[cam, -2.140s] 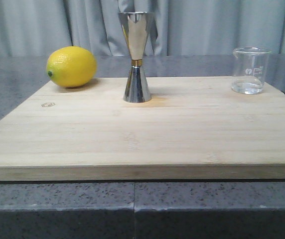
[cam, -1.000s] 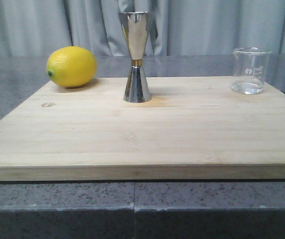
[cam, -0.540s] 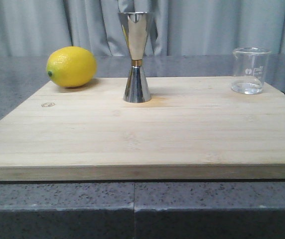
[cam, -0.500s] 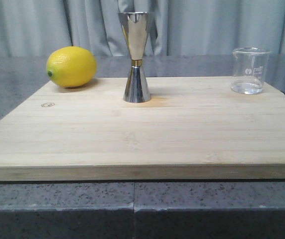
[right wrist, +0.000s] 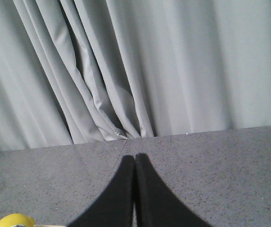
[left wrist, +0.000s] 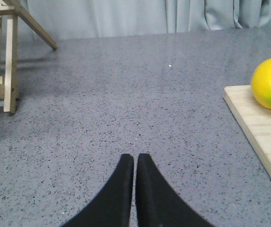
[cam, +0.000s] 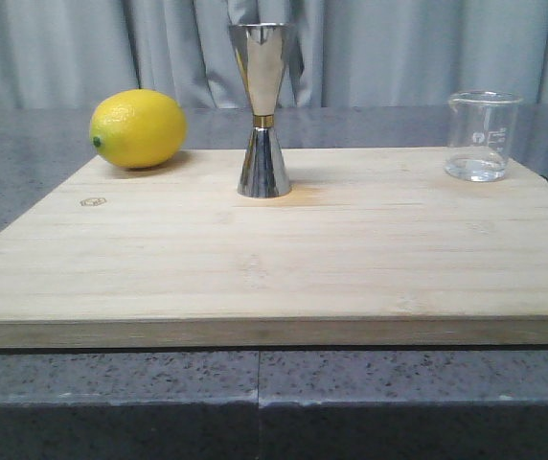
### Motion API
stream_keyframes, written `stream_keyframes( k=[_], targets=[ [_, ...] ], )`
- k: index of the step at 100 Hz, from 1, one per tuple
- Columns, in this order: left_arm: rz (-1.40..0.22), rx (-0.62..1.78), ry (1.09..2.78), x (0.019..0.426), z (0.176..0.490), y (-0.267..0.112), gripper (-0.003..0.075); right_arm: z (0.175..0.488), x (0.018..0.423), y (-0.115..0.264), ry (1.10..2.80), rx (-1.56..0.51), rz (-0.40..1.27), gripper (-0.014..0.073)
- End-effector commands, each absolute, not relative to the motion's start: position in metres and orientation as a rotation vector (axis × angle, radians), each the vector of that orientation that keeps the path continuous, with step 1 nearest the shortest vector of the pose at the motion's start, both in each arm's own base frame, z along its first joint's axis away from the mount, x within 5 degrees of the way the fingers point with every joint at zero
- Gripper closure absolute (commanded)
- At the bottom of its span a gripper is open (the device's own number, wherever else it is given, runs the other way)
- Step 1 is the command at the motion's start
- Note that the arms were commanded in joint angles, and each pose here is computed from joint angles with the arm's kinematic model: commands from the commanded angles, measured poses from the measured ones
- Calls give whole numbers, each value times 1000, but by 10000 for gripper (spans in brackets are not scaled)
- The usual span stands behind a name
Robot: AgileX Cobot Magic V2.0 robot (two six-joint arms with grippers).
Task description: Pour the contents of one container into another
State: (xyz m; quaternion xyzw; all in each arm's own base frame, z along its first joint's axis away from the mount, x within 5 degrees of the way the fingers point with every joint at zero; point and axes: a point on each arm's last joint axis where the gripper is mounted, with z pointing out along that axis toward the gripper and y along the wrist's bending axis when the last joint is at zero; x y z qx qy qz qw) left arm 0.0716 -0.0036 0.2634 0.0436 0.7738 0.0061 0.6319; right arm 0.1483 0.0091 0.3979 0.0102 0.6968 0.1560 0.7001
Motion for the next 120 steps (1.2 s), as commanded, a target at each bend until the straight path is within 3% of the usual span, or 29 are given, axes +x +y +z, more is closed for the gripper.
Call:
stream_keyframes(
  k=[1,29,120],
  targets=[
    [22,72,1581,65,258,-2,739,406,148,6,1521,36,301,667],
    [29,51,1382,54,213,-1,739,406,148,6,1521,36,301,666],
    [29,52,1396,54,212,-1,739,406,148,6,1522,35,302,667]
  ],
)
